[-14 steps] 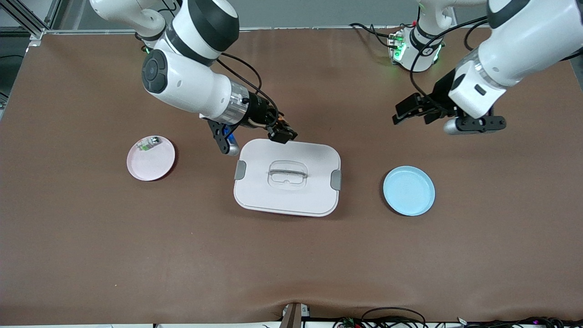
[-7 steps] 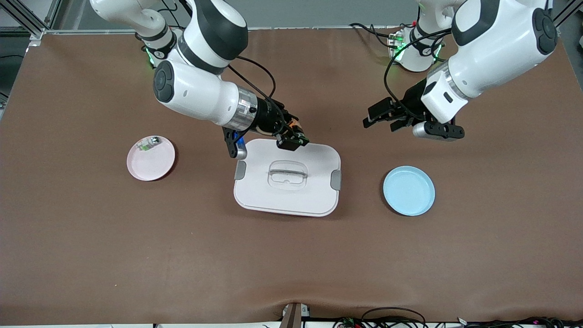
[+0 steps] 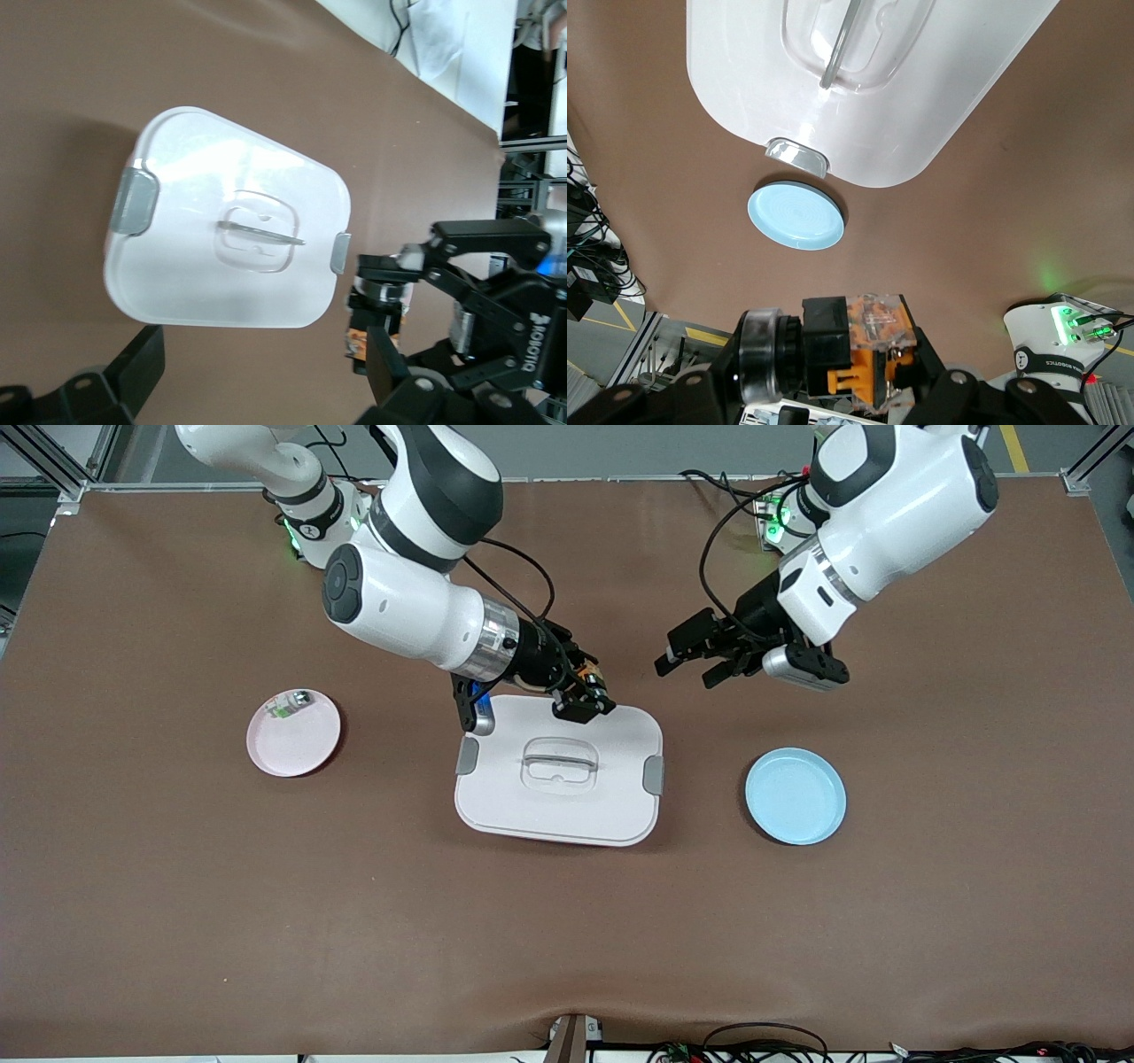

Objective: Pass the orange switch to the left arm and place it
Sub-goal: 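Carry the switch above the box while the left gripper approaches it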

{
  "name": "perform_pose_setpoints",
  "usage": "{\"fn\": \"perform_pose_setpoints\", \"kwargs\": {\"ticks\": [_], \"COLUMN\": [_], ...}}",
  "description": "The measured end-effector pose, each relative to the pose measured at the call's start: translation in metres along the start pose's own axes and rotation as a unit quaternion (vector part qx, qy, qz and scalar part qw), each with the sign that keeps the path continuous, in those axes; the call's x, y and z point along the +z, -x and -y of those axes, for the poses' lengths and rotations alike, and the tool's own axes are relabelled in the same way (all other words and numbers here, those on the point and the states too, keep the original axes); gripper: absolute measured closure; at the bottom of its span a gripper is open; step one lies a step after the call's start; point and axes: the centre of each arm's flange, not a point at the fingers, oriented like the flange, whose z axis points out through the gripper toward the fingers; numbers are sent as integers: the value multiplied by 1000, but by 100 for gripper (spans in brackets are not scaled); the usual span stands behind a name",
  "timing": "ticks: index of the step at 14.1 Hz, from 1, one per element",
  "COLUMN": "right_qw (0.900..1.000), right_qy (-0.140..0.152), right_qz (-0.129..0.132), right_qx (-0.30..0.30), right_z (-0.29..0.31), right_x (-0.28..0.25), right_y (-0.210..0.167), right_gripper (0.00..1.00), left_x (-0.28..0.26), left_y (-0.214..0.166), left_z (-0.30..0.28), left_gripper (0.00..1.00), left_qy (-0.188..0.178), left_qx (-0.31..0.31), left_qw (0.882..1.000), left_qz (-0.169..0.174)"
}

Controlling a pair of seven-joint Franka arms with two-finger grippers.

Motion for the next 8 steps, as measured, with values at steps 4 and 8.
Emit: {"fn": "perform_pose_setpoints", "kwargs": {"ticks": [4,8], "right_qw": [1000,1000], "right_qy": [1,-2], "right_qz": [1,2], "right_qx": [-1,-1], "right_z": [-1,1], "right_x": [3,0], "right_y": [4,7], "right_gripper": [27,27], "left_x": [10,30], "left_y": [7,9], "left_z": [0,-2], "left_gripper": [8,12], "left_qy": [17,31], "left_qx": [19,41], "left_qw": [1000,999], "left_qz": [9,-7]}}
